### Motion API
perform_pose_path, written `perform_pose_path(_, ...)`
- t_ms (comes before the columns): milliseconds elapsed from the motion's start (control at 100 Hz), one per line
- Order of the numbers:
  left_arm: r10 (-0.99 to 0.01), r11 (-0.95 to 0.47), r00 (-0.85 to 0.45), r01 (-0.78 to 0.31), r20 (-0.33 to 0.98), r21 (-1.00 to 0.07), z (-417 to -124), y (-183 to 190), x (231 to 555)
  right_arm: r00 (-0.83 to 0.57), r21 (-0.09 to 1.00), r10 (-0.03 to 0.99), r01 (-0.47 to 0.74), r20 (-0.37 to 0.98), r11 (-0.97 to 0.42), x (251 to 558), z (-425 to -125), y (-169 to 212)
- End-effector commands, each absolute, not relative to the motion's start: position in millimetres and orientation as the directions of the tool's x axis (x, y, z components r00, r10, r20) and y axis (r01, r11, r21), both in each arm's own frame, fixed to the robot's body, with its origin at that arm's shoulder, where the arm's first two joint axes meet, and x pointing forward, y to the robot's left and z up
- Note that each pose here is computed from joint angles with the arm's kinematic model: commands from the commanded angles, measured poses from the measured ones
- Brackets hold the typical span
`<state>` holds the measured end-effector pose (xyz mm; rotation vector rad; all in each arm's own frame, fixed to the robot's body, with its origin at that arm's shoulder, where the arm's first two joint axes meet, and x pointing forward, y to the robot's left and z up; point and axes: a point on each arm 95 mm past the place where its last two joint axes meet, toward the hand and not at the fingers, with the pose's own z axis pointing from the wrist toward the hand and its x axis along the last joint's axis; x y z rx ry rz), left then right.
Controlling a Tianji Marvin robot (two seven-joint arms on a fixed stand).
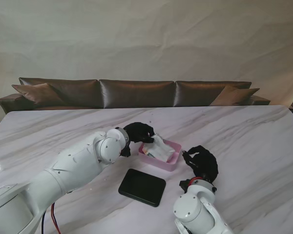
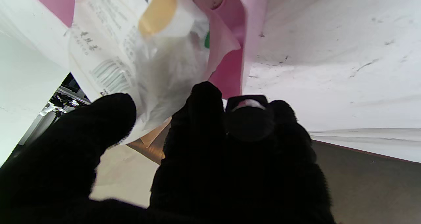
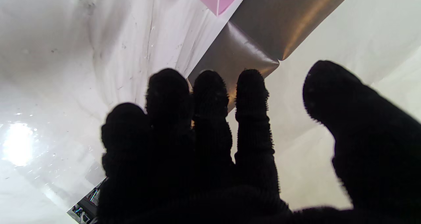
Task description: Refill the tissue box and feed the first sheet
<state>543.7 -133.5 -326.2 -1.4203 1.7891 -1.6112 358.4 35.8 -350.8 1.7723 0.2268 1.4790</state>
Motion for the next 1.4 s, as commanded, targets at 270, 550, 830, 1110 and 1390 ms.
perform_pose_path(270, -0.833, -0.135, -0.441, -0.425, 0.335, -0.895, -326.1, -134.1, 542.9, 0.304, 0.669, 0.596, -0.318, 0.743, -0.672, 356.1, -351.1, 37.5)
perform_pose_path(550, -0.842, -0.130, -0.438, -0.403, 0.315, -0.906, -325.3, -129.6, 540.4, 0.277, 0.693, 0.636, -0.264, 0.720, -0.671, 356.9, -348.8, 34.3)
perform_pose_path(830, -0.843, -0.209, -0.400, -0.373, 0.360, -0.904, -325.5, -114.2, 517.3, 0.088, 0.760, 0.756, -0.035, 0.649, -0.649, 366.9, -330.1, 18.7)
perform_pose_path(1110, -0.806, -0.351, -0.365, -0.337, 0.465, -0.874, -337.9, -93.4, 476.0, -0.079, 0.832, 0.829, 0.100, 0.554, -0.546, 381.9, -321.9, 7.7)
perform_pose_path(1390, -0.803, -0.422, -0.292, -0.336, 0.519, -0.842, -355.2, -73.2, 442.6, -0.242, 0.904, 0.873, 0.179, 0.424, -0.389, 404.1, -328.7, 3.3)
